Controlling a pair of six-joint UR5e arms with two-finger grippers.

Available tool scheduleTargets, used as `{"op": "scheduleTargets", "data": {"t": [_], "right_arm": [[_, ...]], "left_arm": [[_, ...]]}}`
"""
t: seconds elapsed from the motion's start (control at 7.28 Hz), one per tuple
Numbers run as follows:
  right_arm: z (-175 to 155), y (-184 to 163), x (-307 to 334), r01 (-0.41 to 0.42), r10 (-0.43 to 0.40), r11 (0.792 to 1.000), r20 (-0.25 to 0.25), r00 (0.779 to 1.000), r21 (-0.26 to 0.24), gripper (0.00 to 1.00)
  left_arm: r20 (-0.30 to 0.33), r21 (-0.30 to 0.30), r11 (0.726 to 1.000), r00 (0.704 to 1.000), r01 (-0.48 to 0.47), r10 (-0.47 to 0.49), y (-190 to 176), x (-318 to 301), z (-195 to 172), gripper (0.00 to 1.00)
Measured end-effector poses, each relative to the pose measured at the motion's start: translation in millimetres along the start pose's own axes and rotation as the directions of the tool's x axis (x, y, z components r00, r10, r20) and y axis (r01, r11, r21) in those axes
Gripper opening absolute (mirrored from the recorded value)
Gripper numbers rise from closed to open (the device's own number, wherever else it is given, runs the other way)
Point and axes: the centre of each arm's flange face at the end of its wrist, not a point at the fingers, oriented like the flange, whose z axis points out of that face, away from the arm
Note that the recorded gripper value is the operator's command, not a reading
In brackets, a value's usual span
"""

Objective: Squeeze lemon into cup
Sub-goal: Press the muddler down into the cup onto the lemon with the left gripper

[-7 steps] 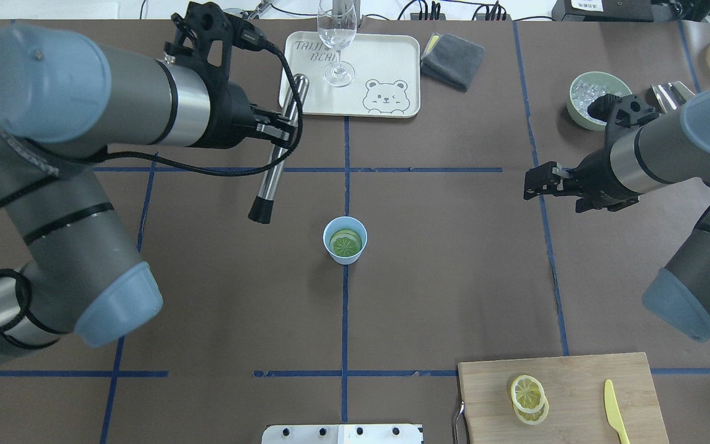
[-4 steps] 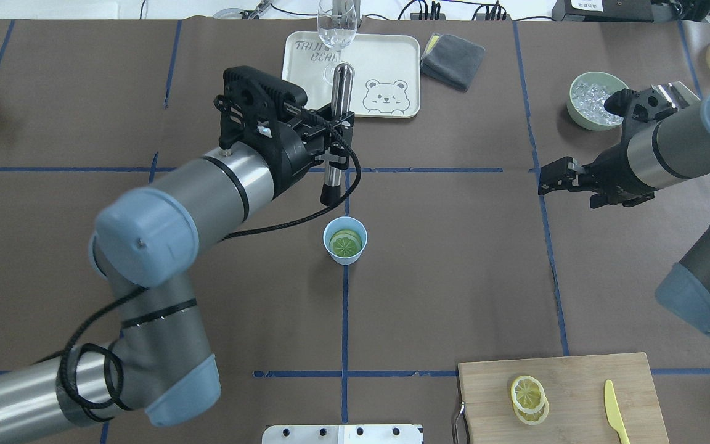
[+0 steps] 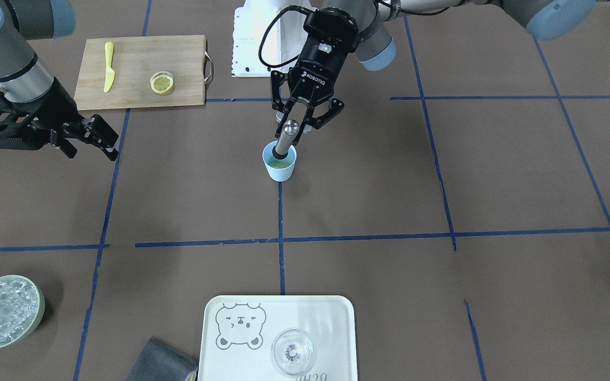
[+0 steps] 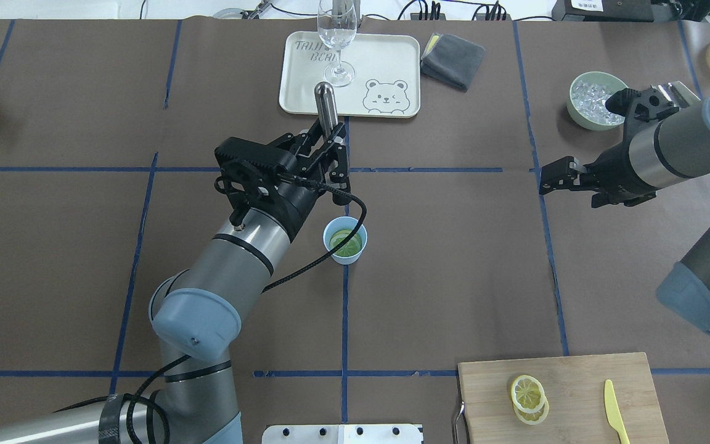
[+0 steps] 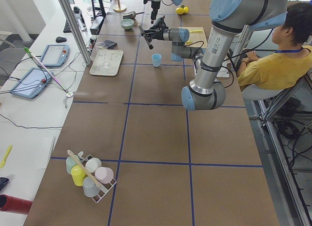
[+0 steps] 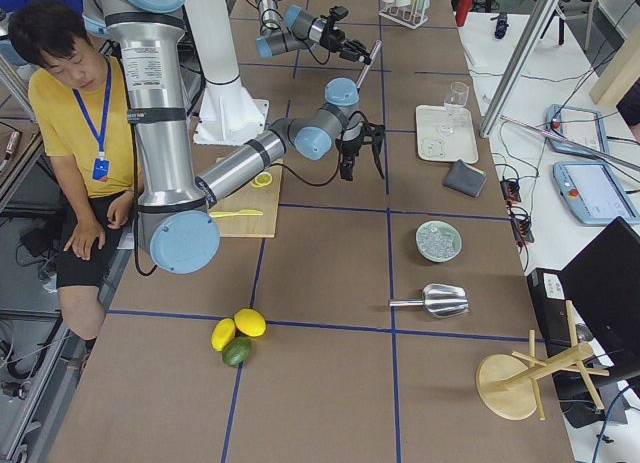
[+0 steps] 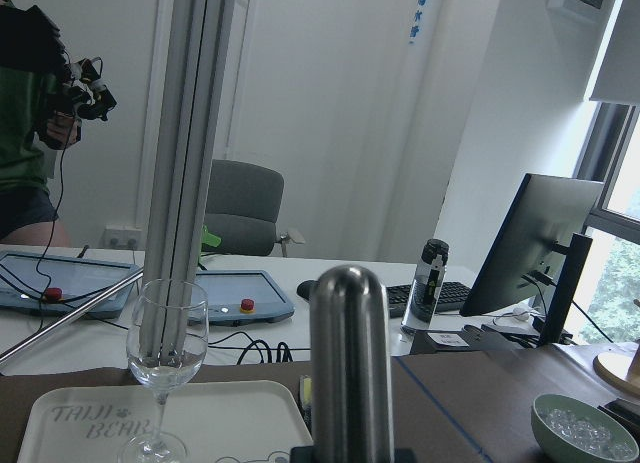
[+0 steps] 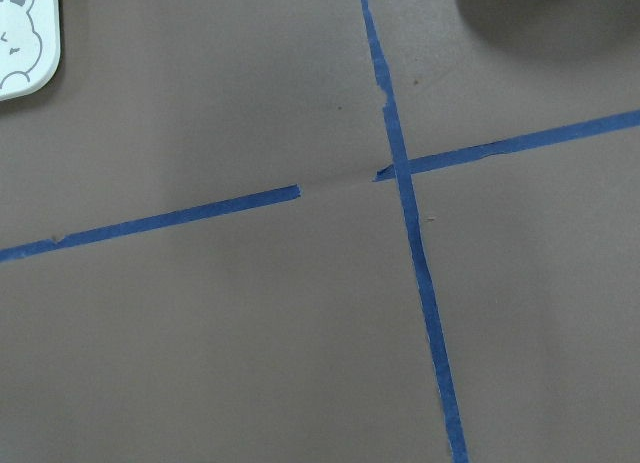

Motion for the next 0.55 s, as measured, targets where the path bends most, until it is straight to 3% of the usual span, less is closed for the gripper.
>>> {"op": "scheduleTargets", "data": {"t": [0.55], "right_arm": [[-5.0, 2.0, -2.5, 0.003, -0.003, 1.000, 0.009, 1.000, 0.004, 1.00]], "left_arm": [[0.022, -0.033, 0.999, 0.999, -0.040, 0.041, 47.1, 13.0, -6.2, 0.00]]}}
